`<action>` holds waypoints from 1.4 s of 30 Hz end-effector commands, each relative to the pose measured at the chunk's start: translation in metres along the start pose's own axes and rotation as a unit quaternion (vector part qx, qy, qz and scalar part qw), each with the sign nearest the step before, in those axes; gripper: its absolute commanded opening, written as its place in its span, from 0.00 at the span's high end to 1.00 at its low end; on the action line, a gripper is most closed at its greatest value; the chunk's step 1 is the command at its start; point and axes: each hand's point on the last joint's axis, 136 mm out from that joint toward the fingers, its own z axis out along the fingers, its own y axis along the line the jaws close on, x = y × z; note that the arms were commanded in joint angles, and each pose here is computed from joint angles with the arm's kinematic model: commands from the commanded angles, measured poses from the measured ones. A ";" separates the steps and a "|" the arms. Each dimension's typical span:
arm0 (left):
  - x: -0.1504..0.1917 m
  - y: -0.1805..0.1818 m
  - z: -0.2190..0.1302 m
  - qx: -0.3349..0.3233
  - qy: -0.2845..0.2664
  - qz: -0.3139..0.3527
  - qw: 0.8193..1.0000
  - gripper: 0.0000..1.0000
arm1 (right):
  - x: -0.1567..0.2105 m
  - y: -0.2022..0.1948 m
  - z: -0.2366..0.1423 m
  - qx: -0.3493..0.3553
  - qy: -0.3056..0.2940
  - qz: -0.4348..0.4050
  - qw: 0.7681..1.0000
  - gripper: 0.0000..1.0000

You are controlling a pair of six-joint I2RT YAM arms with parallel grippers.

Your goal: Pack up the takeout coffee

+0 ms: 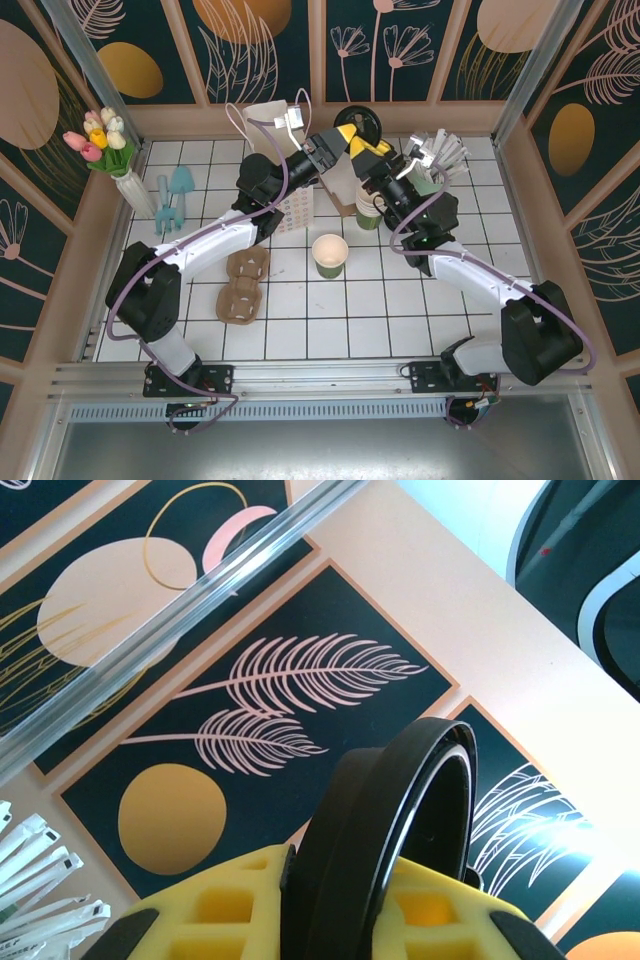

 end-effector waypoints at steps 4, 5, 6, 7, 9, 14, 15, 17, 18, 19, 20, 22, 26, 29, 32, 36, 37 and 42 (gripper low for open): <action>0.006 -0.021 -0.011 0.040 0.008 0.018 0.999 0.63 | -0.030 0.009 -0.001 0.024 -0.022 -0.081 0.996 0.86; 0.006 -0.022 -0.014 0.042 0.006 0.023 0.999 0.46 | -0.031 0.008 -0.001 0.030 -0.018 -0.093 0.995 0.87; 0.007 -0.025 -0.019 0.045 0.005 0.026 0.999 0.34 | -0.033 0.008 -0.002 0.037 -0.014 -0.107 0.993 0.87; 0.008 -0.029 -0.023 0.050 0.007 0.033 0.998 0.29 | -0.035 0.007 -0.002 0.043 -0.009 -0.119 0.992 0.88; 0.011 -0.030 -0.031 0.047 0.008 0.040 0.998 0.19 | -0.037 0.006 -0.004 0.055 0.002 -0.142 0.988 0.89; 0.014 -0.026 -0.052 0.030 0.003 0.051 0.998 0.02 | -0.042 0.005 -0.005 0.074 0.030 -0.218 0.973 0.89; 0.009 -0.028 -0.055 0.024 -0.004 0.057 0.998 0.01 | -0.042 0.006 -0.003 0.076 0.041 -0.240 0.967 0.89; 0.007 -0.012 -0.067 -0.021 -0.010 0.064 0.998 0.01 | -0.043 0.006 0.000 0.080 0.060 -0.290 0.952 0.90; 0.004 -0.005 -0.071 -0.047 -0.011 0.072 0.996 0.02 | -0.042 0.005 0.002 0.079 0.076 -0.318 0.942 0.90; 0.001 -0.001 -0.074 -0.072 -0.010 0.083 0.994 0.01 | -0.041 0.005 0.004 0.079 0.088 -0.346 0.931 0.90; -0.001 0.004 -0.076 -0.094 -0.008 0.092 0.991 0.01 | -0.041 0.004 0.006 0.079 0.100 -0.368 0.921 0.90; -0.008 0.004 -0.082 -0.126 -0.007 0.115 0.985 0.02 | -0.038 0.004 0.009 0.073 0.120 -0.424 0.895 0.90; -0.028 0.005 -0.101 -0.160 -0.006 0.129 0.979 0.01 | -0.033 0.006 0.013 0.057 0.139 -0.547 0.824 0.92; -0.045 0.004 -0.113 -0.206 0.011 0.142 0.968 0.02 | -0.029 0.012 0.025 0.054 0.156 -0.625 0.763 0.92; -0.052 -0.007 -0.119 -0.252 0.051 0.171 0.951 0.01 | -0.005 0.021 0.035 0.027 0.177 -0.717 0.674 0.94; -0.062 -0.017 -0.128 -0.311 0.081 0.187 0.928 0.01 | 0.037 0.018 0.036 -0.004 0.203 -0.832 0.516 0.95; -0.064 -0.020 -0.131 -0.323 0.083 0.189 0.924 0.02 | 0.044 0.018 0.036 -0.010 0.202 -0.848 0.490 0.96; -0.075 -0.026 -0.144 -0.367 0.091 0.187 0.907 0.01 | 0.061 0.029 0.031 -0.053 0.191 -0.884 0.423 0.96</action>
